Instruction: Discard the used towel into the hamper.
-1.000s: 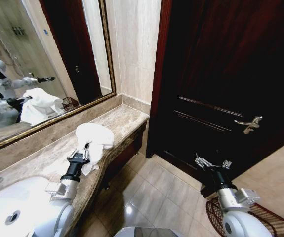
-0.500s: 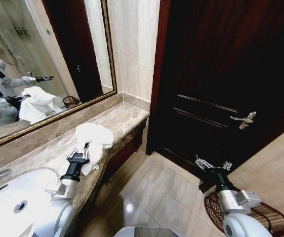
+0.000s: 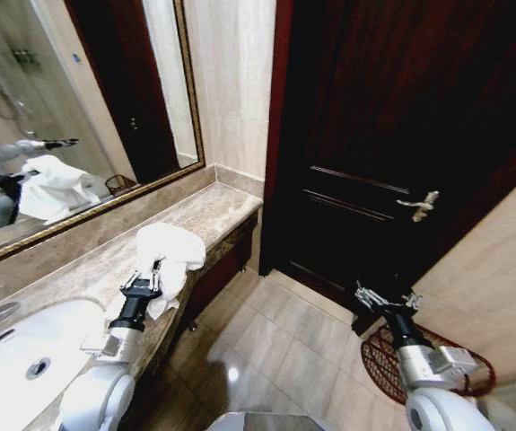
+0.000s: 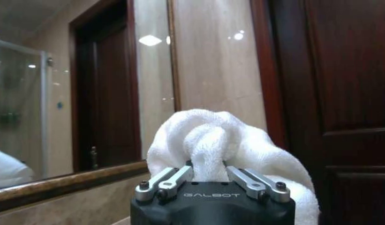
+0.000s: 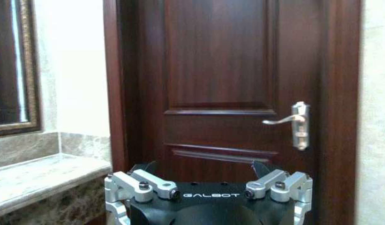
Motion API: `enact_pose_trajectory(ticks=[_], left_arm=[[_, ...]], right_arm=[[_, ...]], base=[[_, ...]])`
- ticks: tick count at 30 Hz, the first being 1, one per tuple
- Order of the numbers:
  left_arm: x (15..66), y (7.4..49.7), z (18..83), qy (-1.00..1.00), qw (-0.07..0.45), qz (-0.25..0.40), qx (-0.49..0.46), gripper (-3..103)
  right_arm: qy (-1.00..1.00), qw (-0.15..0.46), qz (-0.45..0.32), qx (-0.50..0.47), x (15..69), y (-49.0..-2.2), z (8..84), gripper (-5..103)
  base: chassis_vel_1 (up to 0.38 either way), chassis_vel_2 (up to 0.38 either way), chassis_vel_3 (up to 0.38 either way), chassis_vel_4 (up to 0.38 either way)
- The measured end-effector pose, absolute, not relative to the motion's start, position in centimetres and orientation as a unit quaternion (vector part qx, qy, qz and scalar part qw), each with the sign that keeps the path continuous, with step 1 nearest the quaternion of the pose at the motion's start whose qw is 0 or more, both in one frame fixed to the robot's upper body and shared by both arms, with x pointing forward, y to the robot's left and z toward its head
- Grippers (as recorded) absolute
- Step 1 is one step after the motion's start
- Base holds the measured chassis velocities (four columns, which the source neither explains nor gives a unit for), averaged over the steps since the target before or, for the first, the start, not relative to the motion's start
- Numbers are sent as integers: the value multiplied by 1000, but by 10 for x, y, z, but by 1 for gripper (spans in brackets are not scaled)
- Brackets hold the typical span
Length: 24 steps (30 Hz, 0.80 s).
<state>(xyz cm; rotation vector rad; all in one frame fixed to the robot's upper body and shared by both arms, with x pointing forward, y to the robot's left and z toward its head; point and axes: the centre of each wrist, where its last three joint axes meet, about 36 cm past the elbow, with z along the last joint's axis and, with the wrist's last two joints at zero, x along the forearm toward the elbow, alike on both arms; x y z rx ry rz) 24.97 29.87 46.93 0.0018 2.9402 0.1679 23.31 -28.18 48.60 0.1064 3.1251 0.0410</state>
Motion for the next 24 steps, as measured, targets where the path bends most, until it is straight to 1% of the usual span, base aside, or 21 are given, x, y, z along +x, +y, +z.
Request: enact_pose_trajectory(ticks=[8, 24], left_arm=[[249, 298, 469, 993, 99, 58, 3, 10], [248, 299, 466, 993, 99, 60, 2, 10]], right_arm=[[999, 8, 14, 35, 232, -282, 486, 100], [999, 12, 15, 37, 231, -282, 487, 100]], base=[[-10, -139, -156, -34], [-62, -182, -178, -67]])
